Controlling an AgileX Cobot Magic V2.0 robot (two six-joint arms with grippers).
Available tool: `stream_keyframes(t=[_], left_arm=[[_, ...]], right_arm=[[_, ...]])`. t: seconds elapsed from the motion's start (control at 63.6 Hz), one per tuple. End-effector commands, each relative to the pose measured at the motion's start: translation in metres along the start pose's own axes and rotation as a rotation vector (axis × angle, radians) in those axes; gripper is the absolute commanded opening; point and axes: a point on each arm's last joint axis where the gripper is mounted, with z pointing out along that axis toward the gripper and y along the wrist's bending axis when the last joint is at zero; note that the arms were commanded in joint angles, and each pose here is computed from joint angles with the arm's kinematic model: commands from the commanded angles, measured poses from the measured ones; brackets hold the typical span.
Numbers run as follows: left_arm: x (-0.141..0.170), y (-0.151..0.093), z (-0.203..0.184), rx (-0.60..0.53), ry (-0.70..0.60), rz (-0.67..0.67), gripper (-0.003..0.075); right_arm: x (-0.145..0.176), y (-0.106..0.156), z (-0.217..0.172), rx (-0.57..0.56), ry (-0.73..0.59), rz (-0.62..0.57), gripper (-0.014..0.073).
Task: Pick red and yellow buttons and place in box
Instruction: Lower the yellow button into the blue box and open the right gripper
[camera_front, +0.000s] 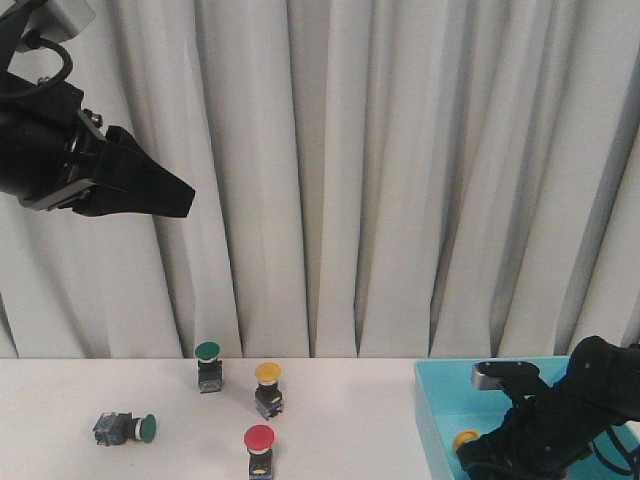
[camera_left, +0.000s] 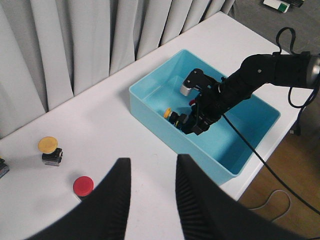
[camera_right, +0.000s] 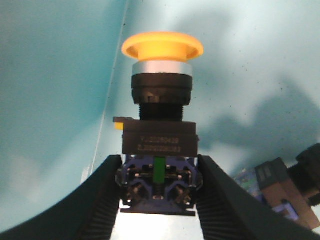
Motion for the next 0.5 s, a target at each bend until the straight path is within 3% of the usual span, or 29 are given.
stream_keyframes(t=[0.0,0.189,0.488], left_arm=[[-0.01,-0.013,-0.02,0.006,-0.108,0.01,0.0217],[-0.01,-0.013,-0.02,0.007,-0.105,0.01,0.0217],[-0.009,-0.013,-0.019,0.013,-0.092,0.01,0.0217]], right_arm=[[-0.014,0.003,-0.026,0.019,-0.104,-0.024,0.0337],[-0.014,0.003,-0.026,0.02,-0.104,-0.023,0.0421],[-0.019,0.009,-0.056,0.032,-0.178,-0.042,0.041]])
